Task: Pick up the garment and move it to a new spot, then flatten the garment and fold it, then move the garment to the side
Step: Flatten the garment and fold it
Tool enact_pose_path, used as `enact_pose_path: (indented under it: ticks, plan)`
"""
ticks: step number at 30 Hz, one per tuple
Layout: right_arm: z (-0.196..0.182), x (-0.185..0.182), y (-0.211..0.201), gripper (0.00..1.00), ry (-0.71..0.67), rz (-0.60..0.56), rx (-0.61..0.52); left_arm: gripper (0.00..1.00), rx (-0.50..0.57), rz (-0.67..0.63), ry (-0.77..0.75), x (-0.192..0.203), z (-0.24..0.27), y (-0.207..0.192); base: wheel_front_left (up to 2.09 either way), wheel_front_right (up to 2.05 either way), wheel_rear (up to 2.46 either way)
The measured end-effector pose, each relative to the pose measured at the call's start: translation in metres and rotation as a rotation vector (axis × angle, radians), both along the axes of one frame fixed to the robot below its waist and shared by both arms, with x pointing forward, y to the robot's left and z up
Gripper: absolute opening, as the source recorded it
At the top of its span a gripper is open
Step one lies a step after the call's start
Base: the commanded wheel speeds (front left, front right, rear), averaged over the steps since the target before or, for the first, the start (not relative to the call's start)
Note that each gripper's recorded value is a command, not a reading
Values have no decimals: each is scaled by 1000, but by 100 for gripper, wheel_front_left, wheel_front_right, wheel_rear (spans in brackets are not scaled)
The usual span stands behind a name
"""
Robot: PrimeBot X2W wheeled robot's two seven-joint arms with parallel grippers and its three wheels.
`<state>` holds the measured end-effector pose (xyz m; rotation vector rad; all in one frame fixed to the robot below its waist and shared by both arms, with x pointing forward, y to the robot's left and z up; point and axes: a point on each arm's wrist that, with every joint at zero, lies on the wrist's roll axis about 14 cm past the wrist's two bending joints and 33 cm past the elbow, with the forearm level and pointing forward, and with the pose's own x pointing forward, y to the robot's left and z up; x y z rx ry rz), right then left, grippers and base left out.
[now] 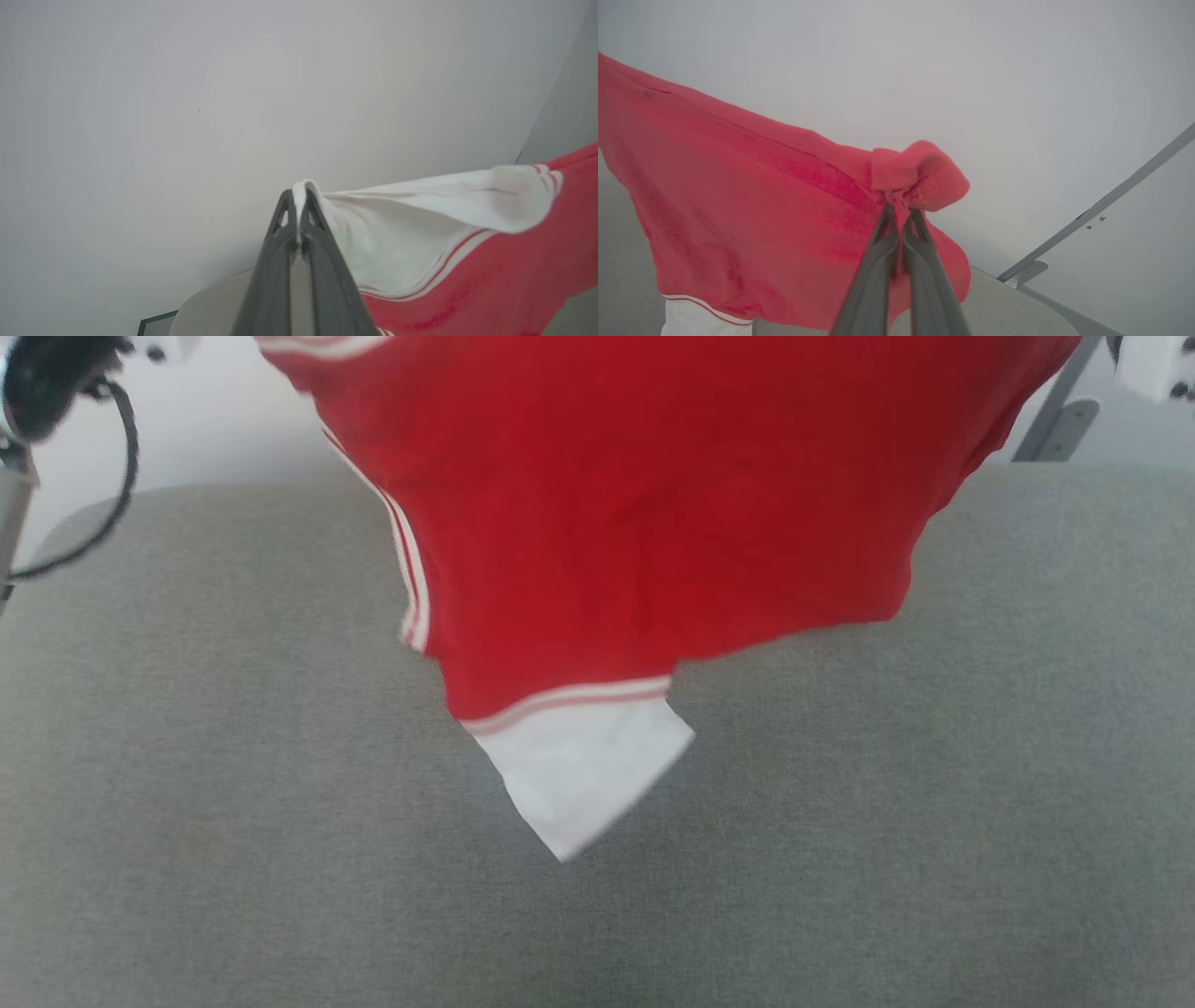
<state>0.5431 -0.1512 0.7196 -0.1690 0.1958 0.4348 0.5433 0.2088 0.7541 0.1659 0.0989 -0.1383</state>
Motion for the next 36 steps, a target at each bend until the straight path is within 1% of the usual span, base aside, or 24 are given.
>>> enact_pose_path:
  ticks: [3, 6, 9, 13, 15, 16, 20, 23, 24, 26, 28, 31, 33, 34, 36]
  plan:
    - [5, 9, -4, 0, -30, -21, 19, 0, -11, 1, -65, 13, 14, -3, 0, 0, 0]
    - [-1, 25, -4, 0, -51, -40, 38, 0, -23, 11, -138, 31, 22, -7, 0, 0, 0]
    - [-2, 45, -6, 0, -101, -63, 37, 0, -46, 12, -214, 51, 32, -13, 0, 0, 0]
    - [-10, 76, -8, 0, -160, -93, 41, 0, -26, 23, -340, 76, 43, -16, 0, 0, 0]
    - [-3, 91, -6, 0, -241, -98, 35, 0, -33, 32, -413, 86, 53, -16, 0, 0, 0]
    - [1, 98, -6, 0, -282, -102, 32, 0, -18, 34, -470, 90, 61, -17, 0, 0, 0]
    - [15, 118, -4, 0, -465, -97, 9, 0, -13, 34, -661, 98, 87, -19, 0, 0, 0]
    - [15, 129, -2, 0, -533, -96, -12, 0, -1, 7, -772, 95, 101, -24, 0, 0, 0]
    - [11, 132, 2, 0, -537, -90, -15, 0, 11, -11, -779, 95, 101, -27, 0, 0, 0]
    - [-7, 137, 11, 0, -497, -78, -22, 0, 17, -33, -768, 97, 94, -30, 0, 0, 0]
    - [-29, 140, 21, 0, -433, -68, -19, 0, 19, -37, -715, 101, 74, -25, 0, 0, 0]
    - [-72, 137, 27, 0, -301, -59, -22, 0, 53, -37, -569, 109, 20, -13, 0, 0, 0]
    - [-100, 131, 28, 0, -213, -58, -17, 0, 65, -38, -429, 112, -23, -8, 0, 0, 0]
    - [-114, 128, 28, 0, -167, -56, -30, 0, 59, -37, -369, 111, -41, -5, 0, 0, 0]
    - [-136, 119, 29, 0, -92, -54, -1, 0, 25, -24, -268, 107, -71, 1, 0, 0, 0]
